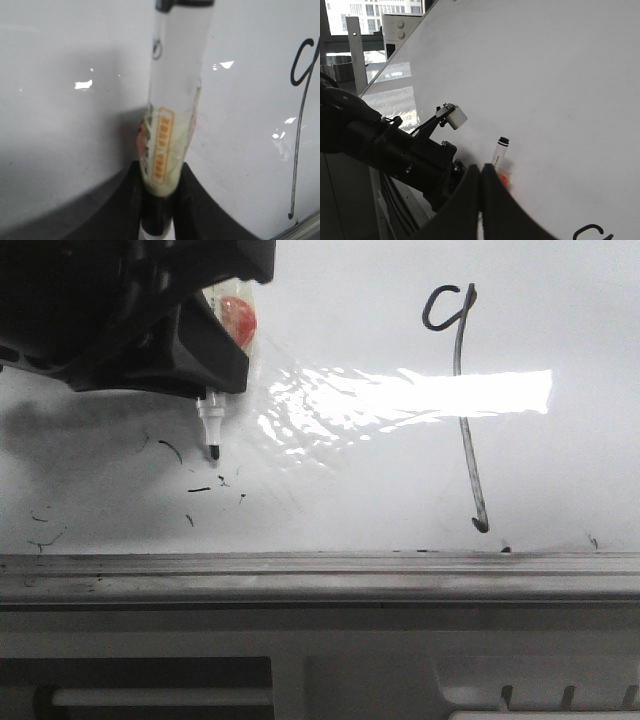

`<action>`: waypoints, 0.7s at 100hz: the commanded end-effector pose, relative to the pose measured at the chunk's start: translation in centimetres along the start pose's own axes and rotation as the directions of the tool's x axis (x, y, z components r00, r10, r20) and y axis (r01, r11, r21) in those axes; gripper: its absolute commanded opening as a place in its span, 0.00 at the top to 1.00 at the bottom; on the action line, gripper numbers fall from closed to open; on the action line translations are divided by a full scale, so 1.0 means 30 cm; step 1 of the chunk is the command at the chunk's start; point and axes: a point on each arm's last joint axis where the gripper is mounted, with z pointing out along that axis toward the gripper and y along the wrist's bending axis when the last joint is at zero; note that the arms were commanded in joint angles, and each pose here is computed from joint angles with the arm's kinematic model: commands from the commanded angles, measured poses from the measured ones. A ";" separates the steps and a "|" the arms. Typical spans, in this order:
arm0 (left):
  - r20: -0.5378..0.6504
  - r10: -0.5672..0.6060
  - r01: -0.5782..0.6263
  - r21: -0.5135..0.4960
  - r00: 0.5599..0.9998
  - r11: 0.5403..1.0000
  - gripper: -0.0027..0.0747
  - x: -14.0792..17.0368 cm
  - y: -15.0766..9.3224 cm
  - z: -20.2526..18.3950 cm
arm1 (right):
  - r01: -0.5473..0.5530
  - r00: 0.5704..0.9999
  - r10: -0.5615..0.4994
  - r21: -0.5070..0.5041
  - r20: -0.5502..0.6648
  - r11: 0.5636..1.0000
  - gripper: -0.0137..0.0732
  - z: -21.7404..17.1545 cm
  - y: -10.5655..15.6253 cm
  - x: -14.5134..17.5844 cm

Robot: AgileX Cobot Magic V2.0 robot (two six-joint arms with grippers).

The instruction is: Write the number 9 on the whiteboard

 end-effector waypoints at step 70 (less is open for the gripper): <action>-0.015 -0.053 0.050 -0.149 0.998 0.988 0.66 -0.001 0.055 0.074 | 0.004 0.998 -0.007 0.053 0.064 0.999 0.93 -0.007 -0.017 -0.039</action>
